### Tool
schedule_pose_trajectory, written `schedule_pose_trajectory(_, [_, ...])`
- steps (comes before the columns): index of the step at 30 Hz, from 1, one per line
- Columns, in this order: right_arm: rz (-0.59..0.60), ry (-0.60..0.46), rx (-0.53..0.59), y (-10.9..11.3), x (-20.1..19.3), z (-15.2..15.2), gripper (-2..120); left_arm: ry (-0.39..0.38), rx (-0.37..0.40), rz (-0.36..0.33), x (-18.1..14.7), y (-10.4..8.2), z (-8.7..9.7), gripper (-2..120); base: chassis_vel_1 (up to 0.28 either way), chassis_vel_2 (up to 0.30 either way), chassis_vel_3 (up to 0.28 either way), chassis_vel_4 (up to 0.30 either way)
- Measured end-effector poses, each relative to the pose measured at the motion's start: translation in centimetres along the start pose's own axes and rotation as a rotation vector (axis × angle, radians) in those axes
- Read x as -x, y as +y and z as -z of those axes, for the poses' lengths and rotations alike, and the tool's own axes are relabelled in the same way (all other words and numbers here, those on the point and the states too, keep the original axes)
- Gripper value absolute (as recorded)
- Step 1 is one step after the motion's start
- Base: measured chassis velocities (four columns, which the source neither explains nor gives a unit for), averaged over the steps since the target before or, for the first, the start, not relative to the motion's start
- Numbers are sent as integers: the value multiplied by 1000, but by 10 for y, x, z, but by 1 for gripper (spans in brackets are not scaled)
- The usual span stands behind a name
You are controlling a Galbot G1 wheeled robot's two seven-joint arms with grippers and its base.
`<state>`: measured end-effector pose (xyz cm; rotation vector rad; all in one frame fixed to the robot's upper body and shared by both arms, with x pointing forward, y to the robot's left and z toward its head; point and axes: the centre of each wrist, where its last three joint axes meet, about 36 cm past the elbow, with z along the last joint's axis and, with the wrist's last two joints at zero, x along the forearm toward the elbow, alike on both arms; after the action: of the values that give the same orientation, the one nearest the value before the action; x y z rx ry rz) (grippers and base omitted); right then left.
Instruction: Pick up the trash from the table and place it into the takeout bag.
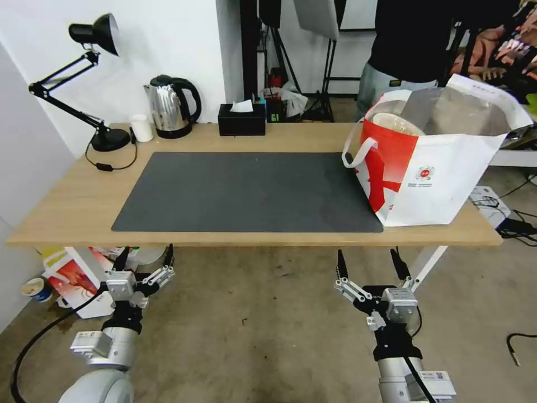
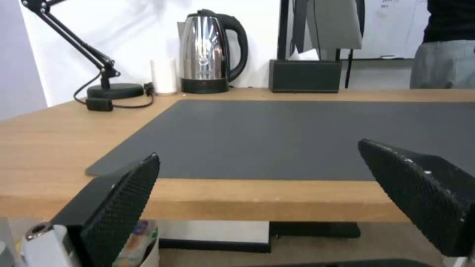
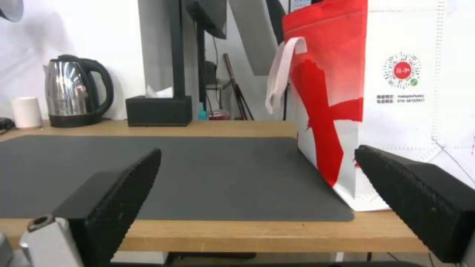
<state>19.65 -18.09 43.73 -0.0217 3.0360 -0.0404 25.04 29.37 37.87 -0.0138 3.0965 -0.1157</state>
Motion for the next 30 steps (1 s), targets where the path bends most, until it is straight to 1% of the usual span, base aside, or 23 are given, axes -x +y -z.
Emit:
schedule_pose_trajectory(4, [0, 0, 0, 0, 0, 0, 100, 3, 2, -1, -1, 0, -1, 100, 0, 0, 0, 0])
schedule_pose_trajectory(10, [0, 0, 0, 0, 0, 0, 100, 5, 9, -4, -3, 0, 4, 100, 0, 0, 0, 0])
schedule_pose_trajectory(30, [0, 0, 0, 0, 0, 0, 100, 10, 7, -5, -4, 0, 5, 100, 0, 0, 0, 0])
